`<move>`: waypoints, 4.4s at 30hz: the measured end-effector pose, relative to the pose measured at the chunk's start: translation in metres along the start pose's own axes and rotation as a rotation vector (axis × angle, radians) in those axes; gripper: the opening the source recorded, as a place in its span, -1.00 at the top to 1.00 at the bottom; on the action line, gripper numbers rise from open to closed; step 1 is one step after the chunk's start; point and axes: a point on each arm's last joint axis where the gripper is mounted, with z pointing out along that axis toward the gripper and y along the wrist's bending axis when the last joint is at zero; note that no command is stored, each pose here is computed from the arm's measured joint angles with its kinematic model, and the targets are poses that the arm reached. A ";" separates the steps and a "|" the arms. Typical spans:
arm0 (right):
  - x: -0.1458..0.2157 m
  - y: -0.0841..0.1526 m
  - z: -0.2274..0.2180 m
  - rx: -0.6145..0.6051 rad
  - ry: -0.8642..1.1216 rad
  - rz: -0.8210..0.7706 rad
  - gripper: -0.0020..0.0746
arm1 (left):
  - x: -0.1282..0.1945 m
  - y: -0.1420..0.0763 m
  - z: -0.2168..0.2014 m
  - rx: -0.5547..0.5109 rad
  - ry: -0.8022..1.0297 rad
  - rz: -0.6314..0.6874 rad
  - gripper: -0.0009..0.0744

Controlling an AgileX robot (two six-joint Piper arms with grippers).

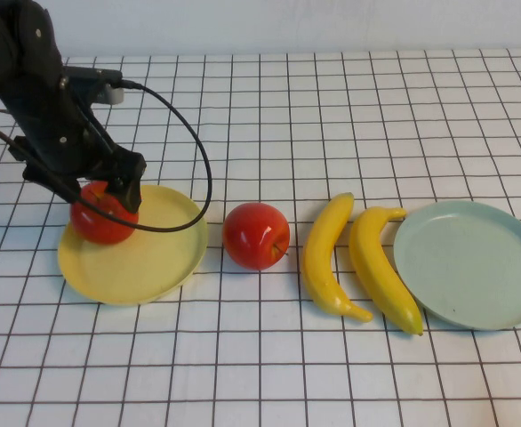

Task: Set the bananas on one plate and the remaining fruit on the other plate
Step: Put one type of fruit in the left plate

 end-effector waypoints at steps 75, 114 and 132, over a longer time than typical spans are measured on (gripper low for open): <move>0.000 0.000 0.000 0.000 0.000 0.000 0.99 | -0.031 -0.154 0.014 0.150 -0.056 0.492 -0.80; 0.000 0.000 0.000 0.000 0.000 0.000 0.99 | -0.040 -0.155 0.052 0.098 -0.041 0.566 -0.80; 0.000 0.000 0.000 0.000 0.000 0.000 0.99 | -0.035 -0.152 0.041 0.072 -0.014 0.574 -0.64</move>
